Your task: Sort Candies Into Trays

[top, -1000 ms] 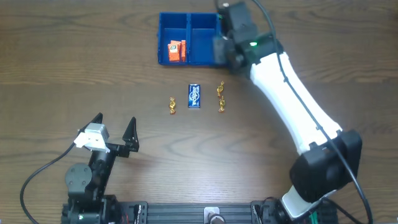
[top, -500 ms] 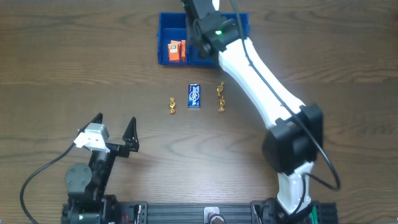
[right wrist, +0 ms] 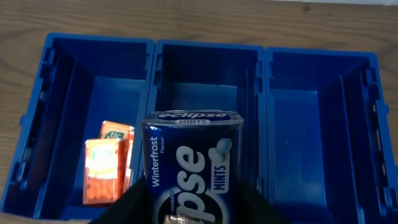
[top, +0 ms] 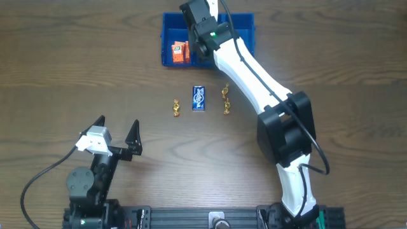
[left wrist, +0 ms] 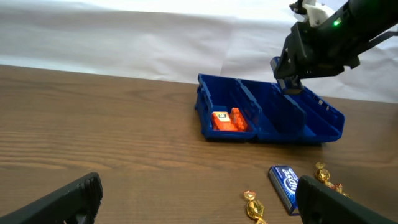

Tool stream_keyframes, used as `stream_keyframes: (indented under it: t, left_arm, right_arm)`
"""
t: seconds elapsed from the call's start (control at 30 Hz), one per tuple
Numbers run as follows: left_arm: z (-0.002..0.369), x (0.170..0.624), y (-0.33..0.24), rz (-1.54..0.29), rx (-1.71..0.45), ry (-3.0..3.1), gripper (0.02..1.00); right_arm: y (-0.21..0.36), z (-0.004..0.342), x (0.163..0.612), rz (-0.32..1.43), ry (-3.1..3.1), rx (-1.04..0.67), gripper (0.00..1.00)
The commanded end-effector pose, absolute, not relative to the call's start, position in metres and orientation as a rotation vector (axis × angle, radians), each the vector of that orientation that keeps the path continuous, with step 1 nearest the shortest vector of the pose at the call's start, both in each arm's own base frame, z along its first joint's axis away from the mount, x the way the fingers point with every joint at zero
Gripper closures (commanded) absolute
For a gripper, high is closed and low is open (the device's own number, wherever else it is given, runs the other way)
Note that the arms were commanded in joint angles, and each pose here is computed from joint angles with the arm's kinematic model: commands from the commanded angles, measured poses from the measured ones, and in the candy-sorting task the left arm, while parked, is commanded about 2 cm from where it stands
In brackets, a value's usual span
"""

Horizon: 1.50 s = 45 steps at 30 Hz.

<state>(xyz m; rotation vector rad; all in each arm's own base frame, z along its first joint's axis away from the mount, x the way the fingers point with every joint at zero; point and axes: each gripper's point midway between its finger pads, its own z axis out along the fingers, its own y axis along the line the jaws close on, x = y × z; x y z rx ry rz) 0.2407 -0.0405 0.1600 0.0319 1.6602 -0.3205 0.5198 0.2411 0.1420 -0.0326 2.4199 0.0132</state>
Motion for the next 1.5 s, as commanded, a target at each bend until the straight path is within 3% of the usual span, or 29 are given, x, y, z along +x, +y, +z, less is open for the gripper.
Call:
stream_keyframes:
  t: [0.03, 0.97, 1.1, 1.2, 1.3, 1.5]
  left_arm:
    - [0.143, 0.239, -0.046, -0.355, 0.045, 1.711, 0.020]
    - [0.143, 0.239, -0.046, -0.355, 0.045, 1.711, 0.020]
    - [0.143, 0.239, -0.046, -0.355, 0.046, 1.711, 0.023]
    - [0.143, 0.239, -0.046, -0.355, 0.045, 1.711, 0.020]
    - [0.143, 0.239, -0.046, -0.355, 0.045, 1.712, 0.020]
    - [0.143, 0.239, -0.046, -0.355, 0.045, 1.711, 0.020]
  right_arm:
    - [0.237, 0.130, 0.529, -0.027, 2.415, 0.010, 0.774]
    - [0.226, 0.110, 0.540, -0.047, 2.420, 0.075, 0.759]
    - [0.226, 0.111, 0.541, -0.045, 2.418, 0.076, 0.632]
    - [0.226, 0.111, 0.541, -0.044, 2.416, 0.076, 0.213]
    - [0.226, 0.111, 0.541, -0.044, 2.416, 0.076, 0.003]
    - [0.226, 0.117, 0.542, -0.038, 2.407, 0.078, 0.001]
